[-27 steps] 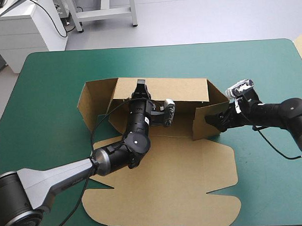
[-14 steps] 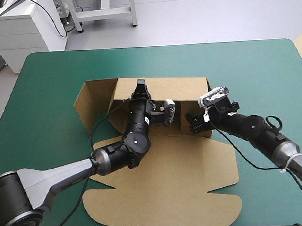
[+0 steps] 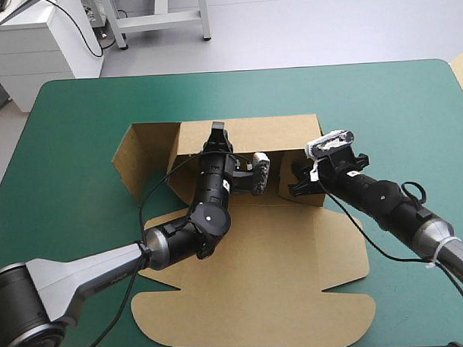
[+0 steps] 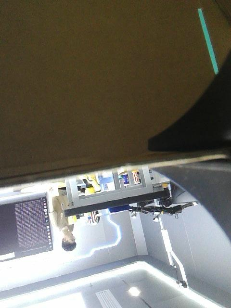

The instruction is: Fold the box

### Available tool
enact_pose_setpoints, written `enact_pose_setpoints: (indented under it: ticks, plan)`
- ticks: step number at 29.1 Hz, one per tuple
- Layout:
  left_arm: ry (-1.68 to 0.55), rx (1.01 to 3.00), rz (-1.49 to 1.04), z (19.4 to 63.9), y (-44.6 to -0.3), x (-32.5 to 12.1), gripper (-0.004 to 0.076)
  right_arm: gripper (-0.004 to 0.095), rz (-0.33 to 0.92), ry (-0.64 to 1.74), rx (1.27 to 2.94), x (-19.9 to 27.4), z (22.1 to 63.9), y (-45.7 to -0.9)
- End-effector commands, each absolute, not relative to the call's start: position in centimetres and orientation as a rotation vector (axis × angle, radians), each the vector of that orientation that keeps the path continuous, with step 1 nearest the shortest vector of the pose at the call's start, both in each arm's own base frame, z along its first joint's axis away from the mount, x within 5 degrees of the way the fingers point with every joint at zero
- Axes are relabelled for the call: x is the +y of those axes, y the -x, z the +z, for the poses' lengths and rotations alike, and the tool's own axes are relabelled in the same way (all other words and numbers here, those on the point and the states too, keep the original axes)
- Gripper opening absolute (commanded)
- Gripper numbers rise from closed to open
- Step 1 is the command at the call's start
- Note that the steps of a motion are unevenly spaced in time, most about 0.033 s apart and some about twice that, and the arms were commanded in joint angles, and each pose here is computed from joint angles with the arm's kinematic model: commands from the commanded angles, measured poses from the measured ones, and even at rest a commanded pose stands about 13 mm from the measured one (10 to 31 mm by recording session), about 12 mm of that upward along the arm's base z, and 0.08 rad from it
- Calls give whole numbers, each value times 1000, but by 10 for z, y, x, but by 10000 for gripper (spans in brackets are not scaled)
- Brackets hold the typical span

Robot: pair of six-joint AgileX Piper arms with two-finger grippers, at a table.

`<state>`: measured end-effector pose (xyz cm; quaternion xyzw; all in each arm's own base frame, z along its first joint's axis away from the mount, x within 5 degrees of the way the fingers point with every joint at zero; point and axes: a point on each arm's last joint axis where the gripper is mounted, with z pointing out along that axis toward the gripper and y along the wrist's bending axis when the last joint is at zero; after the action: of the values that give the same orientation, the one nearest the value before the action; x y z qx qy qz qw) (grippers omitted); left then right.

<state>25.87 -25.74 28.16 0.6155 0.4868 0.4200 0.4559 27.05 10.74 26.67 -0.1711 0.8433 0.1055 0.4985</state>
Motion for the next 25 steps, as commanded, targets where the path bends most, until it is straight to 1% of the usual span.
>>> enact_pose_setpoints:
  ticks: [1,4,6,7,9,11,14,15,17,18,25]
  plan:
    - [-1465,1133,1053,304,-256,-257,-8,-21,201,379,1951,102,288,-272]
    - [-1465,1133,1053,304,-256,-257,-8,-19,203,386,1952,103,288,-272]
    - [-1465,1133,1053,304,-256,-257,-8,2,202,448,1954,105,286,-270]
    - [-1465,1133,1053,304,-256,-257,-8,31,208,481,1957,106,286,-269]
    - [-1466,1132,1051,304,-256,-257,-8,123,242,522,1965,110,286,-268]
    - [-1466,1132,1051,304,-256,-257,-8,288,262,536,1973,111,285,-266]
    - [-1463,1134,1055,304,-256,-257,-8,611,283,499,1983,111,285,-266]
    - [-1462,1135,1057,304,-256,-257,-8,704,289,486,1984,111,286,-266]
    - [-1460,1136,1059,304,-256,-256,-8,816,291,483,1974,110,289,-265]
    - [-1457,1138,1063,304,-257,-256,-8,839,292,481,1962,110,292,-263]
    - [-1435,1151,1095,306,-257,-253,-8,836,356,463,1907,105,316,-241]
